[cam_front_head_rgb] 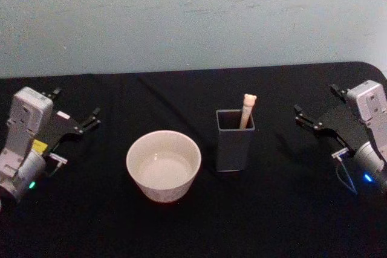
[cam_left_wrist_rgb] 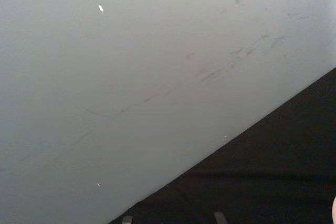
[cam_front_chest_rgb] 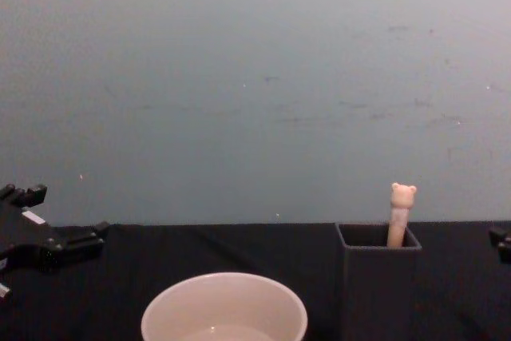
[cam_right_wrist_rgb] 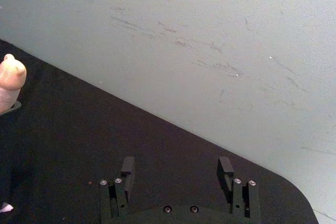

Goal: Pick up the stirring spoon with one hand, stir inside the cup, then place it back in its original position.

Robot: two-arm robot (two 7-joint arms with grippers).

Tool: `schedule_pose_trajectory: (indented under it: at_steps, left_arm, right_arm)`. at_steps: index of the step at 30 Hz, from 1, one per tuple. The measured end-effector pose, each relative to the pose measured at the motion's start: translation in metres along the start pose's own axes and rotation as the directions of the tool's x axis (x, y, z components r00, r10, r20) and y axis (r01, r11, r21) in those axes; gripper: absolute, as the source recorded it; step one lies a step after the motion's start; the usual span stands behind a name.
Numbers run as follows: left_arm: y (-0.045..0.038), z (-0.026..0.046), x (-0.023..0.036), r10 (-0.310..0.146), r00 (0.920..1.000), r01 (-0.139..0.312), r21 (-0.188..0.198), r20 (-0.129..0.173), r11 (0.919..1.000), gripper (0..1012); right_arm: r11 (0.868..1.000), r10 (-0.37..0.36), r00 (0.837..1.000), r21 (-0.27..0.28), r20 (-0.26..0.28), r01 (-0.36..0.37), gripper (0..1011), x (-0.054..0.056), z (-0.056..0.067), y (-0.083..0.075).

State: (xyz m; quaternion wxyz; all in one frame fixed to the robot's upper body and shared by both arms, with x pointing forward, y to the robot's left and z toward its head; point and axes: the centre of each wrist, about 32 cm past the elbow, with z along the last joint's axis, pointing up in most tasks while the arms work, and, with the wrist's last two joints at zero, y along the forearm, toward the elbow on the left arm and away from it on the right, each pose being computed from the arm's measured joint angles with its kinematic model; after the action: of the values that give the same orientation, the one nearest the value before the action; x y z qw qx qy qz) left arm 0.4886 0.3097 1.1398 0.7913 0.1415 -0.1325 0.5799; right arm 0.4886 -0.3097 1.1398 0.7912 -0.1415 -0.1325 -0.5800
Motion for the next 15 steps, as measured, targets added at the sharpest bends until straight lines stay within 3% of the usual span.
schedule_pose_trajectory:
  at_steps: [15]
  left_arm:
    - [0.0, 0.0, 0.0, 0.0, 1.0, 0.0, 0.0, 0.0, 1.0, 1001]
  right_arm:
    - [1.0, 0.0, 1.0, 0.0, 0.0, 0.0, 1003, 0.0, 0.0, 0.0]
